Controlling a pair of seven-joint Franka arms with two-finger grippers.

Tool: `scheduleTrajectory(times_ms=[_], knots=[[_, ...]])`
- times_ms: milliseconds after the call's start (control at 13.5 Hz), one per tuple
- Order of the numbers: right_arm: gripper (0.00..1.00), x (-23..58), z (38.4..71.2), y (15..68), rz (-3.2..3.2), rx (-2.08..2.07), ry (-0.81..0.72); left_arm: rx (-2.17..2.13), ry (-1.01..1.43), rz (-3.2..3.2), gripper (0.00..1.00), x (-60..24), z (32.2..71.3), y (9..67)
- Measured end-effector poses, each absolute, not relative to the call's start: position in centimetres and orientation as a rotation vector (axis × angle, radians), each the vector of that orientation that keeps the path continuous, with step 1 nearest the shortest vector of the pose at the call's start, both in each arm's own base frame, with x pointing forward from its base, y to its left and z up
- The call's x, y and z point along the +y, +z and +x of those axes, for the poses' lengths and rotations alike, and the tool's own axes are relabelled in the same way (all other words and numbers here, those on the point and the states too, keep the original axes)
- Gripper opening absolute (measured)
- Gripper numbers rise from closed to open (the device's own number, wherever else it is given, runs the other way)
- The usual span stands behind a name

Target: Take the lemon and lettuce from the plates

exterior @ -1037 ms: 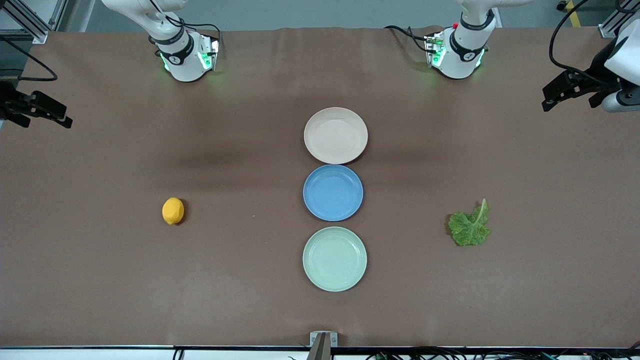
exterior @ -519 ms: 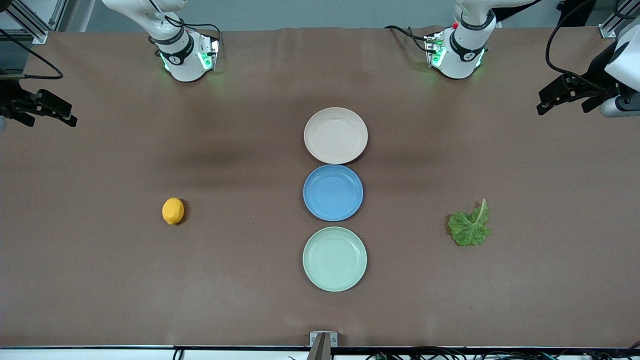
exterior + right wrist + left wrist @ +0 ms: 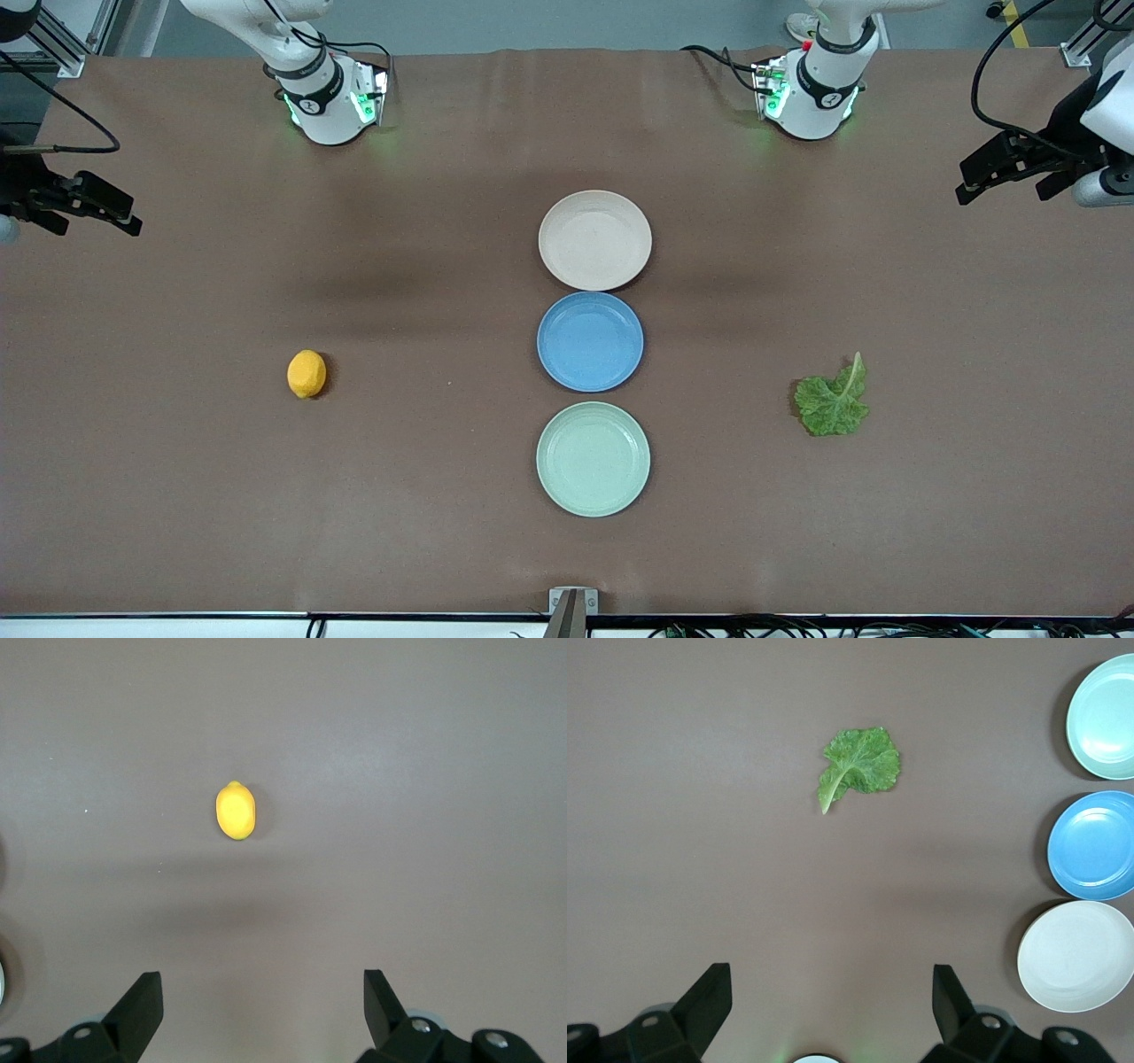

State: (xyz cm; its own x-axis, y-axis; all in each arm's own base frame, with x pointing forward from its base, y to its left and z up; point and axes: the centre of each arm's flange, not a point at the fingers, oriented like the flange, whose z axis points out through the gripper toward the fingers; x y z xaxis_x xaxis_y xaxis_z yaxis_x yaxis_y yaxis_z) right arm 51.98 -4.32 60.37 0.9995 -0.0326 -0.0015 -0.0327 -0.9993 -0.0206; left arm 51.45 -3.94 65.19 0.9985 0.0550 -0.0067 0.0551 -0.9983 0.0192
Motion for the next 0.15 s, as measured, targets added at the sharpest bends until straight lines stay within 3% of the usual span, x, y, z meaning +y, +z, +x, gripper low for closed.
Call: scheduleTrajectory(times_ms=[148], knots=[[1.00,-4.17,52.00,60.47,-3.121,0.047,-0.007,0.085,-0.006,3.121,1.00,-3.96,51.47,65.30]])
